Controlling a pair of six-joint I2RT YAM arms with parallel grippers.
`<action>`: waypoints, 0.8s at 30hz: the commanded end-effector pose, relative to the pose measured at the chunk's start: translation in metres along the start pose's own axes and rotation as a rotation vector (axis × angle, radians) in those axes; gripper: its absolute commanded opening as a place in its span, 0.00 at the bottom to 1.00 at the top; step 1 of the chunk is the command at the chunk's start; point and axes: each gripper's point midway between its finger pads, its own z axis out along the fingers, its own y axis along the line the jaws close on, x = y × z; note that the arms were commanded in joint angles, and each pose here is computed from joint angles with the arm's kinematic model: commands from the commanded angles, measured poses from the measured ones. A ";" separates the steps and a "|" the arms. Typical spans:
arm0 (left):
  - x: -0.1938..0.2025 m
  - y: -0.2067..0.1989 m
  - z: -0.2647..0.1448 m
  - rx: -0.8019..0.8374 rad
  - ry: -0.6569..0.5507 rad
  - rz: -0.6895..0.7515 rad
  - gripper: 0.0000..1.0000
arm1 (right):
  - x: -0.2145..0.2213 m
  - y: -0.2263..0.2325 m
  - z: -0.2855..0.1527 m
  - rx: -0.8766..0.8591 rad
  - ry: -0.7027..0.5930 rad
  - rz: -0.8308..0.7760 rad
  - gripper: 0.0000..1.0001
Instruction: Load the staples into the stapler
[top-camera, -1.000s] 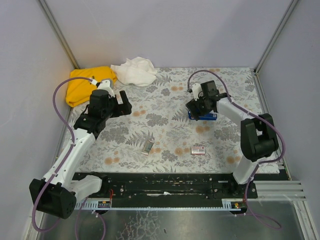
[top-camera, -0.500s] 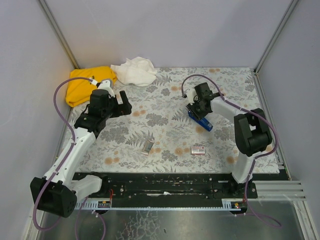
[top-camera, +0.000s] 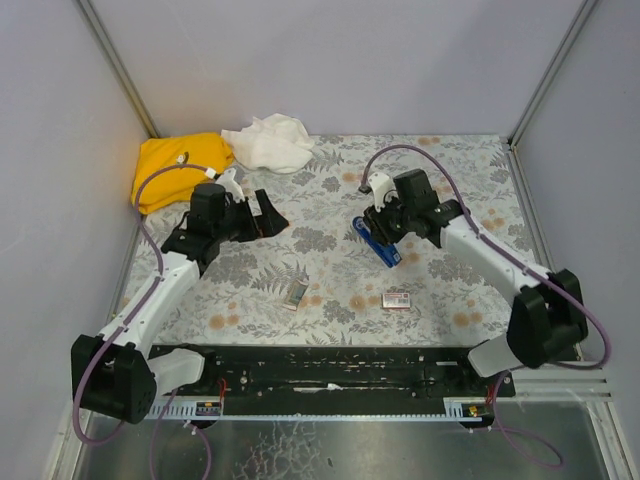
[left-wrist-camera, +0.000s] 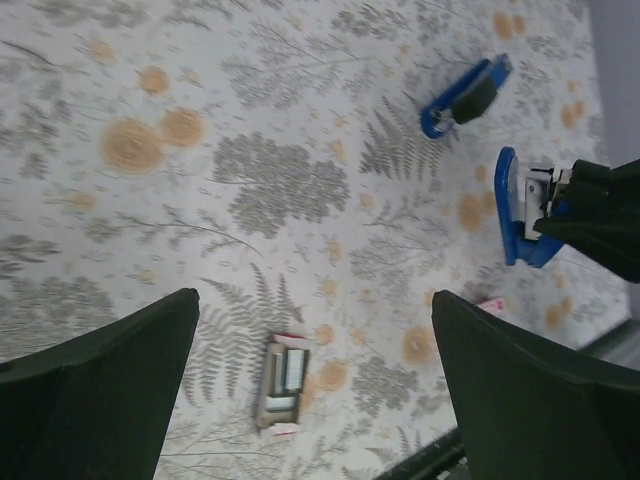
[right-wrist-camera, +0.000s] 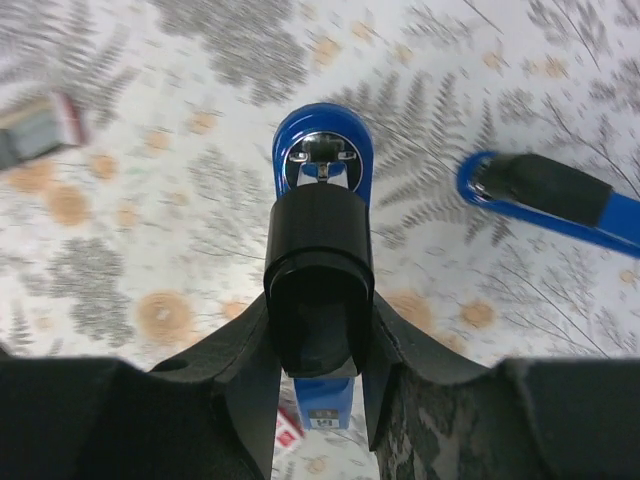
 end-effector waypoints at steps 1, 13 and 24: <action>0.007 -0.055 -0.002 0.280 0.019 -0.159 0.99 | -0.049 0.058 -0.035 -0.160 -0.258 -0.009 0.04; 0.047 -0.122 -0.008 0.436 0.131 -0.291 0.97 | -0.053 0.132 -0.068 -0.355 -0.405 -0.036 0.04; 0.077 -0.120 0.008 0.379 0.198 -0.305 0.60 | -0.057 0.144 -0.076 -0.379 -0.428 -0.062 0.04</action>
